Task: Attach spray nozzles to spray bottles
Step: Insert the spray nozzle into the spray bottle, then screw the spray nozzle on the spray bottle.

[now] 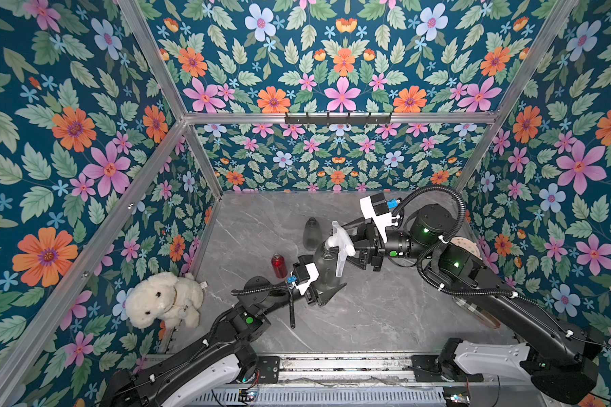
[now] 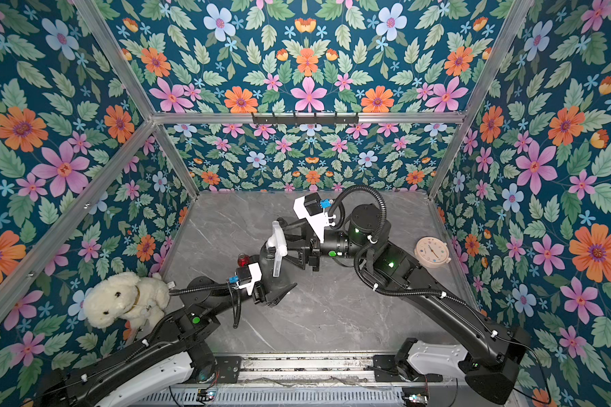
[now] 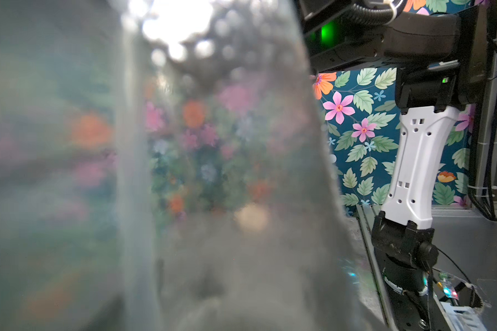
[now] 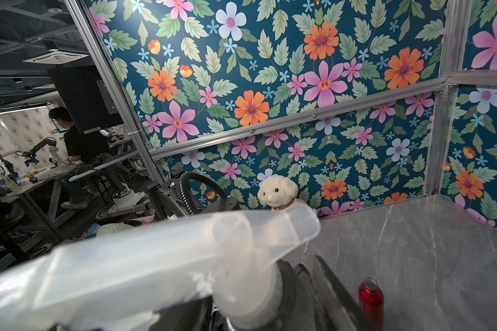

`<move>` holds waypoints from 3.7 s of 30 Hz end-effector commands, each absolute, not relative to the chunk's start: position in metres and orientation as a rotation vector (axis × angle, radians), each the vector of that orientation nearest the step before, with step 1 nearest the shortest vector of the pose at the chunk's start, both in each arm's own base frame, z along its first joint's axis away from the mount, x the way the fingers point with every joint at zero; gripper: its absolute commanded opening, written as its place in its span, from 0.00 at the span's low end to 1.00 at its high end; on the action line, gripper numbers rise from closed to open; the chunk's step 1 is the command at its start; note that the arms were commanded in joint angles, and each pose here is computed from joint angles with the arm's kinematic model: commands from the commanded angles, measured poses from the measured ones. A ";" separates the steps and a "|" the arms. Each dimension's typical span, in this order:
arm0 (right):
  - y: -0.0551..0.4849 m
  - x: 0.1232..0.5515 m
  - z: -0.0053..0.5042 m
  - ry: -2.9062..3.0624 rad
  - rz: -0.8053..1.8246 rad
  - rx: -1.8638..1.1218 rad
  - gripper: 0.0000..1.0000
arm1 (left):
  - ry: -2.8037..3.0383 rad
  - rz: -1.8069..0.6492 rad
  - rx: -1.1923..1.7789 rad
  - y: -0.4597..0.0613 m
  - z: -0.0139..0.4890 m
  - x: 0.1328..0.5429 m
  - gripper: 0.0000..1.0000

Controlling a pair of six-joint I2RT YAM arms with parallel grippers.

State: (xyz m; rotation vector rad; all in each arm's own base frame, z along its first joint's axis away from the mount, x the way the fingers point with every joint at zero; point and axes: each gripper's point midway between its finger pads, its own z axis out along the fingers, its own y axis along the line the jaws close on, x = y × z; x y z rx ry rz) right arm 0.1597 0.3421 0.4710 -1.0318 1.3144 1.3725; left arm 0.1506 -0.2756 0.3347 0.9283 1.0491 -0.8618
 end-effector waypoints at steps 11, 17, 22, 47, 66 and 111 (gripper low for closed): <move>0.346 0.167 0.468 1.385 1.305 -1.034 0.51 | 1.041 -0.837 0.923 -0.276 0.337 0.154 0.00; 0.347 0.171 0.472 1.418 1.279 -1.028 0.44 | 1.052 -0.833 0.932 -0.277 0.334 0.154 0.00; 0.348 0.170 0.468 1.478 1.235 -1.041 0.41 | 1.061 -0.817 0.936 -0.276 0.334 0.156 0.00; 0.358 0.171 0.444 1.542 1.066 -0.986 0.29 | 1.052 -0.750 0.815 -0.263 0.353 0.170 0.00; 0.371 0.201 0.391 1.867 0.815 -0.539 0.30 | 1.038 -0.660 0.666 -0.257 0.371 0.197 0.00; 0.315 0.164 0.453 1.610 0.878 -0.728 0.62 | 1.051 -0.705 0.729 -0.263 0.369 0.187 0.00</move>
